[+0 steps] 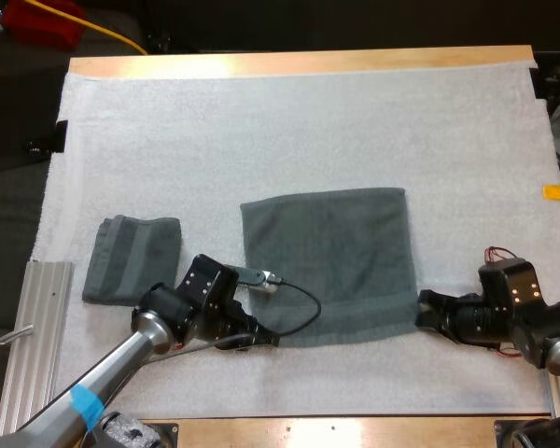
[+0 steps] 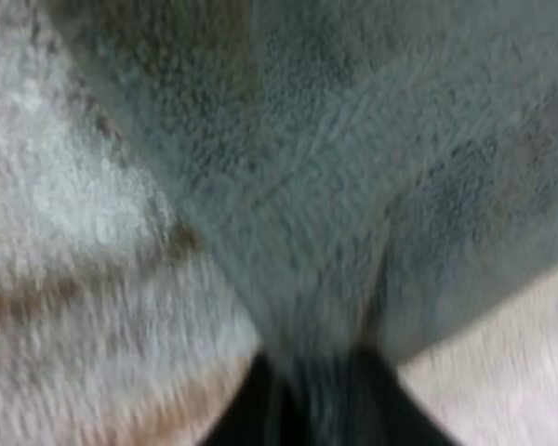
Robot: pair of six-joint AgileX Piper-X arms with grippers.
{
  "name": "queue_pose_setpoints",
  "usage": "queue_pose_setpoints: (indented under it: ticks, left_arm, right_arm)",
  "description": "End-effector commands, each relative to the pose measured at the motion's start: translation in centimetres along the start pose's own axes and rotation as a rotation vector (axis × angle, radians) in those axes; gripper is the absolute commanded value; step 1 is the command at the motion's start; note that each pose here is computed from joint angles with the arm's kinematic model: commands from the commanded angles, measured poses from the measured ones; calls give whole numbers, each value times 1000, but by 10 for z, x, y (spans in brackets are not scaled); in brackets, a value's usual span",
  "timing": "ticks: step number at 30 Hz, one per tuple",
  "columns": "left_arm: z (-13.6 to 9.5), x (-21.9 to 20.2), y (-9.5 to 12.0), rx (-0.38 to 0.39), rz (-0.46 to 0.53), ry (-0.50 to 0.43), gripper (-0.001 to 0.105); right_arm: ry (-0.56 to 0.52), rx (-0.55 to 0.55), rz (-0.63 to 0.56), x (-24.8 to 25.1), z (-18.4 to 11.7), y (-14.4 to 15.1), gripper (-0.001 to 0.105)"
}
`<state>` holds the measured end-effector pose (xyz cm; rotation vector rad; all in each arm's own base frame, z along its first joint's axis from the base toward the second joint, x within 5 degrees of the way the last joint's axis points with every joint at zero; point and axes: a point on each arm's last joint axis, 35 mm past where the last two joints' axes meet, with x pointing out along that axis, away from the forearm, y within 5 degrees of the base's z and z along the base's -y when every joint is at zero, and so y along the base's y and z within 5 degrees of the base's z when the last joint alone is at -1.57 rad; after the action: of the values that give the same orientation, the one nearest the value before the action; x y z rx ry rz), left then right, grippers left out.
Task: Pick towel from pile, fold and stack
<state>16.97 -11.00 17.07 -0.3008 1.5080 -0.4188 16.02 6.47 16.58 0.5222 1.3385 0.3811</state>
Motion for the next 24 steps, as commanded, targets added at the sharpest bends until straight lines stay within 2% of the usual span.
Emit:
queue_pose_setpoints:
  ticks: [1, 4, 9, 12, 19, 20, 23, 24]
  left_arm:
    - [-3, -3, -4, 26, 4, 4, 2]
    - [-17, -4, -20, 113, 15, 24, 2]
    - [-24, -5, -23, 127, 24, 47, 2]
    - [-22, -5, -25, 126, -24, 49, 2]
    - [-6, -14, -10, 16, -104, 9, 2]
    - [0, -18, -4, -22, -143, -13, 2]
    - [10, -25, 5, -67, -217, -59, 2]
    - [20, -32, 13, -118, -279, -113, 2]
  right_arm:
    - [20, -4, -3, -2, -4, -1, 1]
    - [35, -25, -8, -12, -13, 0, 1]
    - [51, -27, 8, -22, -22, 2, 1]
    - [30, 25, 30, -24, -21, 4, 1]
    - [-68, 126, 123, -24, -6, 13, 1]
    - [-90, 144, 145, -23, -2, 15, 1]
    - [-99, 178, 167, -18, 5, 16, 1]
    - [-102, 211, 198, -10, 14, 16, 1]
